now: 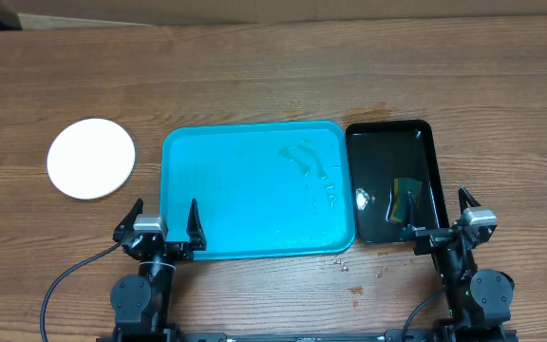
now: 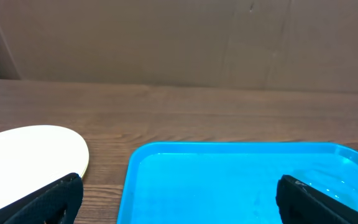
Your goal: Clean dirty plates on tray and stack at the side
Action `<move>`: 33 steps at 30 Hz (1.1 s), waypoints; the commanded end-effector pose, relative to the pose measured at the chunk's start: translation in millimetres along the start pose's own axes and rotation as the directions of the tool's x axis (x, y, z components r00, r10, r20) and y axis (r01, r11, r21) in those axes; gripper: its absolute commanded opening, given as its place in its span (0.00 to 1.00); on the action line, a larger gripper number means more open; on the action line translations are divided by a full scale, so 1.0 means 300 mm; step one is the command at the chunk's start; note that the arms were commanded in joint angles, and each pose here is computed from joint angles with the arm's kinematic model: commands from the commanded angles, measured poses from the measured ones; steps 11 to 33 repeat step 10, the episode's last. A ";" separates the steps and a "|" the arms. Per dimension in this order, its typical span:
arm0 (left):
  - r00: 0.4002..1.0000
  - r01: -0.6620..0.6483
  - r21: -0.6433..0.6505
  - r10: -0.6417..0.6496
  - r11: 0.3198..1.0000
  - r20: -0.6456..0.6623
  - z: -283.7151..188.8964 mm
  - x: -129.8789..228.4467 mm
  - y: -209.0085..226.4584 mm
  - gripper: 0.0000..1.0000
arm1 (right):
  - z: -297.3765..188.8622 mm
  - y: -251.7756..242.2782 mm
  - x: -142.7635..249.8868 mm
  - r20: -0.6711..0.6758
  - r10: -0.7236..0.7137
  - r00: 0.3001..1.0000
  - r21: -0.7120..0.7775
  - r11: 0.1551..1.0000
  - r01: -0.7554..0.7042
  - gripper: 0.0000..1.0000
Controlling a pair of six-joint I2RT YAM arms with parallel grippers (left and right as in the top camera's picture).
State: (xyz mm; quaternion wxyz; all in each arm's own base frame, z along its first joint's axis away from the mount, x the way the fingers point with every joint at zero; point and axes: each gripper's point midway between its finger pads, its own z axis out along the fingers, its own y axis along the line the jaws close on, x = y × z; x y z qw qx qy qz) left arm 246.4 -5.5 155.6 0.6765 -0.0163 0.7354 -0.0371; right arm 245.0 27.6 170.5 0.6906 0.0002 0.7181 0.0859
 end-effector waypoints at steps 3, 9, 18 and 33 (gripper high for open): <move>1.000 -0.016 0.020 0.016 1.000 0.007 -0.001 -0.003 -0.012 1.00 | 0.000 -0.011 0.001 0.010 0.008 1.000 0.016 1.000 -0.008 1.00; 1.000 -0.016 0.020 0.016 1.000 0.007 -0.001 -0.003 -0.012 1.00 | 0.000 -0.011 0.001 0.010 0.007 1.000 0.016 1.000 -0.008 1.00; 1.000 -0.016 0.020 0.016 1.000 0.007 -0.001 -0.003 -0.012 1.00 | 0.000 -0.011 0.001 0.010 0.007 1.000 0.016 1.000 -0.008 1.00; 1.000 -0.016 0.020 0.016 1.000 0.007 -0.001 -0.003 -0.012 1.00 | 0.000 -0.011 0.001 0.010 0.007 1.000 0.016 1.000 -0.008 1.00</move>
